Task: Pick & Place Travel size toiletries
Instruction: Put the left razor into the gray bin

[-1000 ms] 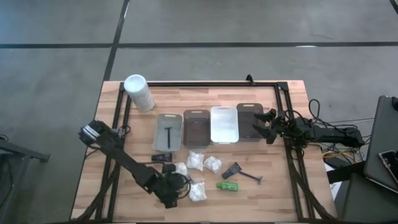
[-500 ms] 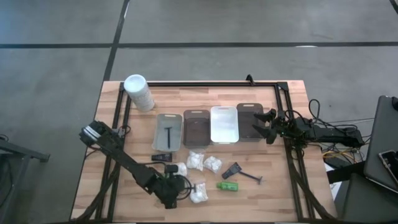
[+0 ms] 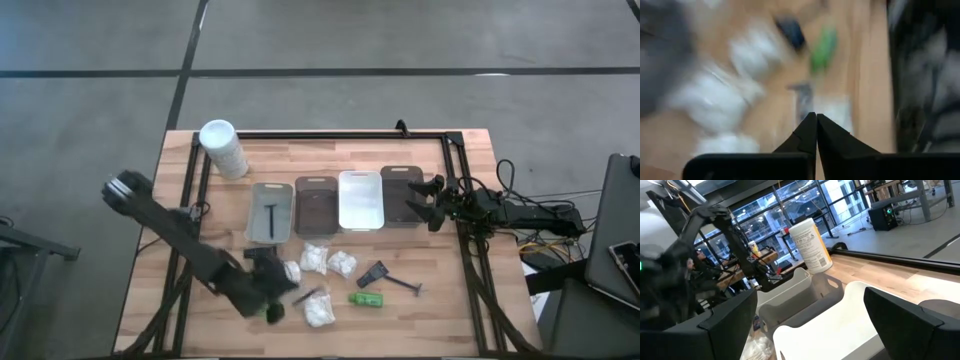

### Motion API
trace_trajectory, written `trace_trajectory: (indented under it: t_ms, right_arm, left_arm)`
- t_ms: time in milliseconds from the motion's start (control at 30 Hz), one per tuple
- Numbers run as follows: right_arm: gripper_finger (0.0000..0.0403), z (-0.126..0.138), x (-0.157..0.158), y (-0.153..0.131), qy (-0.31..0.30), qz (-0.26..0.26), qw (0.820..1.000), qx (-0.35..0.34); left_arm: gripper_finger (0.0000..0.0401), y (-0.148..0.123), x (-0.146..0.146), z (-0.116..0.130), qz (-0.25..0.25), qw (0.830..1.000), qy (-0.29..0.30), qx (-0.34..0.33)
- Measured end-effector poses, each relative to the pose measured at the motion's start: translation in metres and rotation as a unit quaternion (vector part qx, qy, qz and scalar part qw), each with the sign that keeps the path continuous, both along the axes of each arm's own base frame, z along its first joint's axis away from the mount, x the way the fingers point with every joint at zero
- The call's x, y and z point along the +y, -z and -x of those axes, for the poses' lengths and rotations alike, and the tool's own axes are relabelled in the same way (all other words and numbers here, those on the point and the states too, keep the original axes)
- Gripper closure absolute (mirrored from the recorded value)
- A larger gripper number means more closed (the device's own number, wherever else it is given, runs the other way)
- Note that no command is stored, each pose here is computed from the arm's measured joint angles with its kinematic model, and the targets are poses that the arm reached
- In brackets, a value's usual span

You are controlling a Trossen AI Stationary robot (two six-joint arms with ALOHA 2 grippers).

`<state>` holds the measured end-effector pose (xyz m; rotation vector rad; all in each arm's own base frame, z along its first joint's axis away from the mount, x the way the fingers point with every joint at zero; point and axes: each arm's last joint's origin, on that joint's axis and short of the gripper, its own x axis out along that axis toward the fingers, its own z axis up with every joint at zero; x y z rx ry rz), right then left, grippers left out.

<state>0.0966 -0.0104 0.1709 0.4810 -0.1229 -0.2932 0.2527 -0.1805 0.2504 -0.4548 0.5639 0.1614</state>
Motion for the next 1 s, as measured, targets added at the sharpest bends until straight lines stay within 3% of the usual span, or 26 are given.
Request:
trace_trajectory:
  t_ms: [133, 267, 400, 567, 767, 900, 1000]
  right_arm:
    - [0.0039, 0.000, 0.000, 0.000, 0.000, 0.000, 1.000, 0.000]
    - [0.0039, 0.000, 0.000, 0.000, 0.000, 0.000, 1.000, 0.000]
    - [0.0039, 0.000, 0.000, 0.000, 0.000, 0.000, 1.000, 0.000]
    - [0.0039, 0.000, 0.000, 0.000, 0.000, 0.000, 1.000, 0.000]
    - [0.0039, 0.000, 0.000, 0.000, 0.000, 0.000, 1.000, 0.000]
    - [0.0039, 0.000, 0.000, 0.000, 0.000, 0.000, 1.000, 0.000]
    - [0.0039, 0.000, 0.000, 0.000, 0.000, 0.000, 1.000, 0.000]
  left_arm:
    - [0.0398, -0.041, 0.030, 0.025, 0.028, 0.989, -0.115, -0.086]
    - [0.0399, -0.049, 0.056, 0.042, 0.026, 0.991, -0.104, -0.076]
    - [0.0378, -0.021, 0.054, 0.036, 0.085, 0.995, -0.052, -0.008]
    - [0.0304, 0.027, 0.029, 0.007, 0.116, 0.992, 0.000, 0.044]
    - [0.0224, 0.068, 0.002, -0.023, 0.072, 0.980, 0.109, 0.151]
    - [0.0215, 0.087, -0.006, -0.031, 0.029, 0.965, 0.126, 0.226]
    - [0.0221, 0.087, -0.011, -0.033, -0.006, 0.965, 0.130, 0.229]
